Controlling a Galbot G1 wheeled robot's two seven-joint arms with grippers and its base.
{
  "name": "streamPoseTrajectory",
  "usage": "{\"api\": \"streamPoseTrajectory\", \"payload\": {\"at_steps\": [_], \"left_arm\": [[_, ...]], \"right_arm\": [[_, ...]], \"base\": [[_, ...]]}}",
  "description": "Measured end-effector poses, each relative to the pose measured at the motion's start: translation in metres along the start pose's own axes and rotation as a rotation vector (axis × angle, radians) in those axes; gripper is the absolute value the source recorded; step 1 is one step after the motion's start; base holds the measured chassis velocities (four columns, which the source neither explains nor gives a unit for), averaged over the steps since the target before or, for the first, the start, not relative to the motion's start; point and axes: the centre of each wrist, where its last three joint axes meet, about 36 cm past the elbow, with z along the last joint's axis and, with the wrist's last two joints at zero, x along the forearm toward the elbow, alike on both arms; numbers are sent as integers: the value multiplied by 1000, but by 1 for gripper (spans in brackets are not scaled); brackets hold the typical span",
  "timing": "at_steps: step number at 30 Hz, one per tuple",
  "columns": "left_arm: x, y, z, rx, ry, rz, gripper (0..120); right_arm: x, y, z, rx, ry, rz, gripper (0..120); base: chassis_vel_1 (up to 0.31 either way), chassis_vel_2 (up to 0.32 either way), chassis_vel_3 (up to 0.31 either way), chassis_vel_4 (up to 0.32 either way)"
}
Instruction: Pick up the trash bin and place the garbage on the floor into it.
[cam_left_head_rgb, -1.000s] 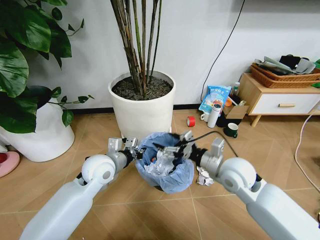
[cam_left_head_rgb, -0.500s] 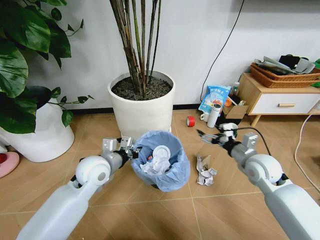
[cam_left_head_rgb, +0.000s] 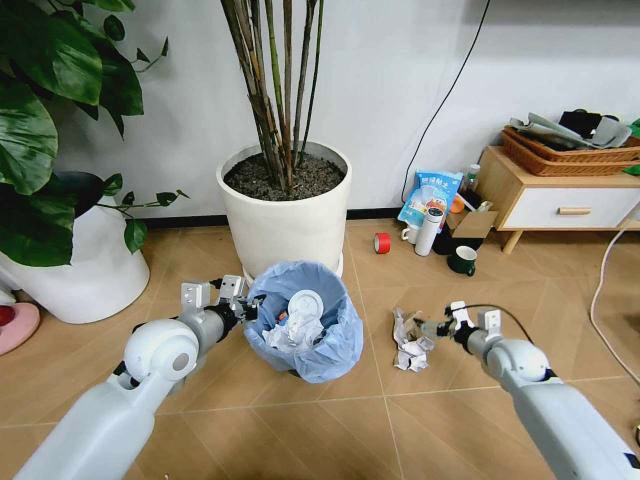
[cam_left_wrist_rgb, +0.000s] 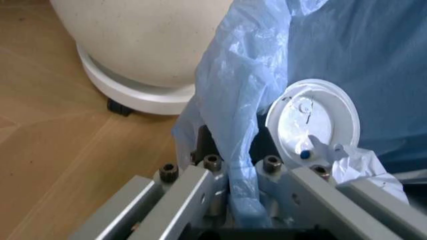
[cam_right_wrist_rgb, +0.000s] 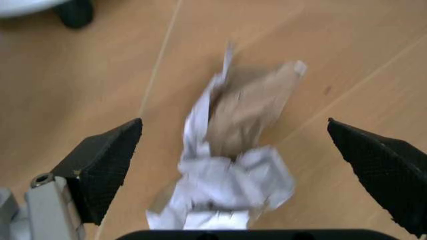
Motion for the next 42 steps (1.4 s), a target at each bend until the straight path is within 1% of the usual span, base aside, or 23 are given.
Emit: {"api": "streamPoseTrajectory", "payload": {"at_steps": [2,4,7,8,10,15,20,21,22,23,26,27,29,30,31,32,34,35,37,38,39,40,42], "left_arm": [[1,1,1,-3,4,-2,0],[2,1,1,-6,5,-3,0],[4,1,3,-10,9,-3,0],[4,1,3,-10,9,-3,0],[6,2,3,-12,11,-4,0],[8,3,4,-17,16,-7,0],[9,4,4,-19,19,-7,0],[9,4,4,-19,19,-7,0],[9,4,4,-19,19,-7,0],[9,4,4,-19,19,-7,0],[9,5,4,-17,19,-9,0],[9,5,4,-17,19,-9,0],[9,7,4,-17,20,-10,0],[9,7,4,-17,20,-10,0],[9,8,3,-18,20,-12,0],[9,9,3,-18,20,-13,0],[9,10,3,-19,20,-11,0],[9,10,3,-19,20,-11,0],[9,11,2,-19,20,-9,0],[9,11,2,-19,20,-9,0],[9,11,2,-19,20,-9,0],[9,11,2,-19,19,-9,0],[8,11,2,-19,18,-8,0]], "right_arm": [[-16,6,14,-5,16,-5,100],[-24,10,21,-7,22,-9,100],[-46,22,38,17,50,-23,100],[-46,22,38,17,50,-23,100],[-59,32,45,30,54,-33,100],[-87,49,45,43,40,-24,100],[-102,51,41,56,49,3,98],[-104,52,41,57,53,11,94],[-104,52,41,57,53,11,94],[-106,52,41,58,56,16,90],[-111,52,41,67,69,34,77],[-111,52,41,67,69,34,77],[-112,51,41,73,73,42,69],[-112,51,41,73,73,42,69],[-112,50,42,72,76,48,62],[-113,50,43,71,77,51,59],[-114,51,44,68,77,70,46],[-114,51,44,68,77,70,46],[-114,52,44,67,77,86,38],[-114,52,44,67,77,86,38],[-114,52,44,66,77,91,34],[-114,52,44,62,76,98,26],[-114,53,45,56,76,105,19]], "base": [[0,0,0,0],[0,0,0,0],[0,0,0,0],[0,0,0,0],[0,0,0,0],[0,0,0,0],[0,0,0,0],[0,0,0,0],[0,0,0,0],[0,0,0,0],[0,0,0,0],[0,0,0,0],[0,0,0,0],[0,0,0,0],[0,0,0,0],[0,0,0,0],[0,0,0,0],[0,0,0,0],[0,0,0,0],[0,0,0,0],[0,0,0,0],[0,0,0,0],[0,0,0,0]]}}
